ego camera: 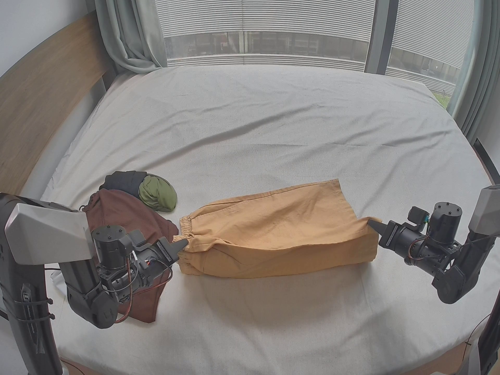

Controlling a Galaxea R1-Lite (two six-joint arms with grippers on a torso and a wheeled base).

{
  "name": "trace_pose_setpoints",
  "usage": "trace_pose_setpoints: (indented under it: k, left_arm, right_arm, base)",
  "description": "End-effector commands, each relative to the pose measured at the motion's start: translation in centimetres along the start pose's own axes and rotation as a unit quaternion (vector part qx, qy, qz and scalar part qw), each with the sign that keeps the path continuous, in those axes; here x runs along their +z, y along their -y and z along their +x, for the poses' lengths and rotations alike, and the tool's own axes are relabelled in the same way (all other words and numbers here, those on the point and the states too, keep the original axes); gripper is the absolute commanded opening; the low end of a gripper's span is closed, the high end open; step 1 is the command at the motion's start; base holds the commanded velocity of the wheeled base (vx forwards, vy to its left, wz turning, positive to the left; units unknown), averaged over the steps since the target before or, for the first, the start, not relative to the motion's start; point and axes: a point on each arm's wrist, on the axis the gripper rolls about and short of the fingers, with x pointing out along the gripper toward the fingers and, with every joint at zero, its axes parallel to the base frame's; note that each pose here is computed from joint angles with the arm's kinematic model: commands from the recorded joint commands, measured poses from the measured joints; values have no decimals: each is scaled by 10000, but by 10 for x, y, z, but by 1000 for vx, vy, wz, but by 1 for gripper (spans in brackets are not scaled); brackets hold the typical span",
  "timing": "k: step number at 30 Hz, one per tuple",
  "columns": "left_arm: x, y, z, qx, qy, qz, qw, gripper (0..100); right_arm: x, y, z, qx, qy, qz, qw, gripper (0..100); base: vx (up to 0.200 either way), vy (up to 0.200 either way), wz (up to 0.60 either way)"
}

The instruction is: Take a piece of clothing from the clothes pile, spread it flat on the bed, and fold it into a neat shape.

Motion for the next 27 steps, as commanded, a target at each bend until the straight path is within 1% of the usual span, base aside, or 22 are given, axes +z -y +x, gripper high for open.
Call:
trace_pose_setpoints:
  k: [1,12,18,27]
  left_arm:
    - [2,1,2,7,73,1,10000,0]
    - [7,5,8,-26,302,-146,9994,0]
    - [5,9,10,-61,315,-148,9994,0]
    - [10,11,15,-47,526,-226,9983,0]
  right_arm:
    - [10,-4,4,75,152,-39,9998,0]
    - [26,-7,17,71,207,-43,9998,0]
    - [36,-4,23,3,239,-26,9997,0]
    - [46,-4,30,-7,298,-28,9996,0]
  base:
    - [0,0,0]
    - [0,0,0]
    - [0,0,0]
    - [0,0,0]
